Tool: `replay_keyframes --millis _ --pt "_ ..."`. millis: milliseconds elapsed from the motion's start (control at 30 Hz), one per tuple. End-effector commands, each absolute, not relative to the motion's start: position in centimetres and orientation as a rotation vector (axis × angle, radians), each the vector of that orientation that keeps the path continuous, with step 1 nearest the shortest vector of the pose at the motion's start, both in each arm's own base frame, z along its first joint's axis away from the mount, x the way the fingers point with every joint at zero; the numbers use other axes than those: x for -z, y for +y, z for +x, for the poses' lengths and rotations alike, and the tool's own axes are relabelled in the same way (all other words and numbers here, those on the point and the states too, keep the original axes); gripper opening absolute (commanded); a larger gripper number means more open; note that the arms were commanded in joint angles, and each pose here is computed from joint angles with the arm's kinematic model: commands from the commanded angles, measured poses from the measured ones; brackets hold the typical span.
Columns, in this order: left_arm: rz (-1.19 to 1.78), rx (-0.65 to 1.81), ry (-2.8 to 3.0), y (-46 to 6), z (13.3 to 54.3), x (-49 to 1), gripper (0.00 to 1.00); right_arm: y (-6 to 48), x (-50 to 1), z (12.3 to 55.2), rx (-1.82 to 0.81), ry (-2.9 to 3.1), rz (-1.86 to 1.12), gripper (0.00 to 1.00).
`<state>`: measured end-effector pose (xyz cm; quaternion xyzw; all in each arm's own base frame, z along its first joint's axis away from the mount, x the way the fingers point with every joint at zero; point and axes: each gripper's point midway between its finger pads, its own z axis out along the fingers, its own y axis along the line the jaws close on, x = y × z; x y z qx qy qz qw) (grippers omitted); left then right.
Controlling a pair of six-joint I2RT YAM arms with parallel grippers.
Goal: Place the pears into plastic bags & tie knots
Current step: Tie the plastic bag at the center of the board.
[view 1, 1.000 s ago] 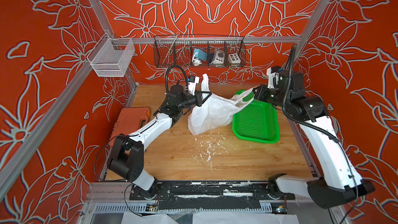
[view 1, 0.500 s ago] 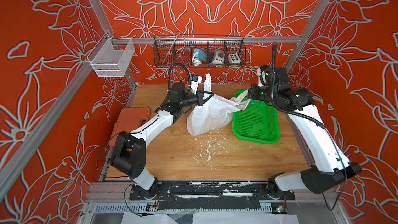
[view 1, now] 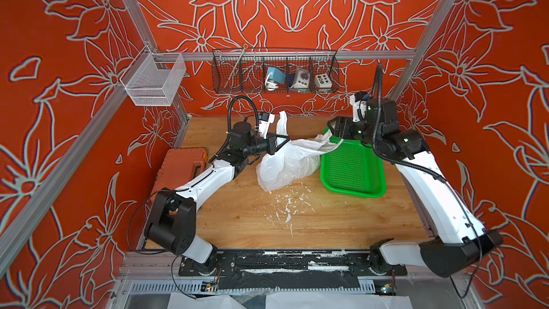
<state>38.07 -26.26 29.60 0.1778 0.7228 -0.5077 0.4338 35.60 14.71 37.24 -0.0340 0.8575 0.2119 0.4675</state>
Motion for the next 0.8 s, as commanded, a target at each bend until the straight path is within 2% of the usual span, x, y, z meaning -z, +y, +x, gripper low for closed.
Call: replay_keyframes --millis 0,133,367,767 --pt "0.495 1.256 1.707 -25.7 37.5 -32.3 0.00 13.2 -41.2 34.4 -0.579 1.906 -0.103 0.85" --pt "0.495 1.250 1.688 -25.2 37.9 -33.2 0.00 12.1 -40.3 32.6 -0.620 1.827 -0.138 0.89" --pt "0.470 1.260 1.681 -24.0 38.9 -33.5 0.00 13.4 -36.7 30.2 -0.763 1.788 -0.234 0.90" --pt "0.429 1.293 1.688 -22.2 40.6 -32.8 0.00 14.2 -29.1 31.8 -0.885 1.924 -0.318 0.89"
